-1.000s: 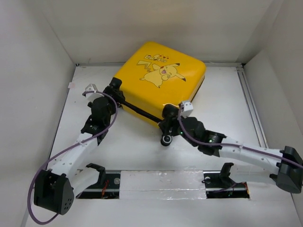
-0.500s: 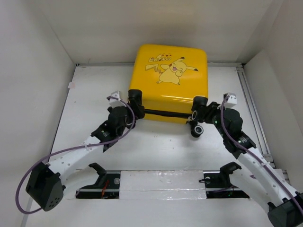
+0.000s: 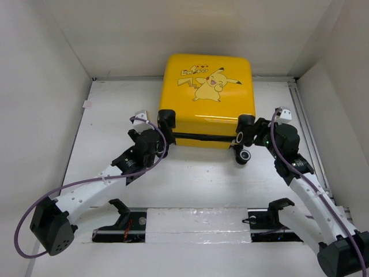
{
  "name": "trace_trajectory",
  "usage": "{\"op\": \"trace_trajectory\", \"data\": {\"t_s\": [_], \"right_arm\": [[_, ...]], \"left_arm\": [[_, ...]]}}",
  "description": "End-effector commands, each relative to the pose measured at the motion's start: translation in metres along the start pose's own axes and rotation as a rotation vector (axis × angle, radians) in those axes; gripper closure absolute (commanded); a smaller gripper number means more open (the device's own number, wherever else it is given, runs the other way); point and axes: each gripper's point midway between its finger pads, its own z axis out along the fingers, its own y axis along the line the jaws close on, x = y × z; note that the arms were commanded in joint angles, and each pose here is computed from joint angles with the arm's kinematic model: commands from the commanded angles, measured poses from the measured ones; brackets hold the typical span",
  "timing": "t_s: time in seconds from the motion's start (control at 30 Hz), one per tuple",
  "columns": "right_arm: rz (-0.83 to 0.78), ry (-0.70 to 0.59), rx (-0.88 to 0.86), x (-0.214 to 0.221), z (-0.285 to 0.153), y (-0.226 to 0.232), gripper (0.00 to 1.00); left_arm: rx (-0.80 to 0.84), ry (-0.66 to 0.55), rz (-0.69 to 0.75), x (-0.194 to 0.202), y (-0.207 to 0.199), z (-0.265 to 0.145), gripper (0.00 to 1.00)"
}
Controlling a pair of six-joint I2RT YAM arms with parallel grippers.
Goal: Pack the luggage
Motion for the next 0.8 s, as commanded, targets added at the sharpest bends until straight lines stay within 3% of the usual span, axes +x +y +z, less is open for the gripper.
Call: {"op": "trace_trajectory", "data": {"t_s": [0.0,0.1,0.27,0.4,0.43,0.47,0.5,0.57,0.63,0.77], "right_arm": [[-0.036,-0.079,-0.040,-0.036,-0.005,0.010,0.37],[-0.037,-0.060,-0.059,-0.033,-0.014,0.014,0.22],[-0.044,-0.146,-0.052,-0.054,-0.057,0.015,0.19],[-0.063,-0.107,-0.238,-0.042,-0.077,0.048,0.32],[-0.067,-0.081,-0.268,-0.034,-0.077,0.052,0.46],[-0.079,-0.040,-0.293,-0.023,-0.073,0.055,0.52],[-0.100,0.002,-0.366,-0.011,-0.075,0.068,0.59],[-0.106,0.054,-0.400,0.007,-0.070,0.074,0.80],[-0.105,0.067,-0.447,0.018,-0.065,0.084,0.86],[-0.060,0.104,-0.427,0.061,-0.043,0.081,0.86]], "left_arm": [[-0.087,-0.089,-0.022,-0.028,0.007,-0.003,0.02],[-0.055,-0.075,0.014,-0.026,-0.002,0.002,0.02],[0.027,-0.061,0.020,-0.024,-0.020,0.006,0.09],[0.038,-0.044,0.036,-0.021,-0.027,0.012,0.16],[0.038,-0.044,0.036,-0.021,-0.027,0.012,0.18],[0.038,-0.045,0.035,-0.022,-0.029,0.013,0.22],[0.058,-0.049,0.026,-0.024,-0.034,0.013,0.33],[0.066,-0.043,0.027,-0.022,-0.036,0.015,0.41],[0.092,-0.038,0.021,-0.023,-0.043,0.015,0.56],[0.103,-0.020,0.027,-0.019,-0.047,0.018,0.96]]}}
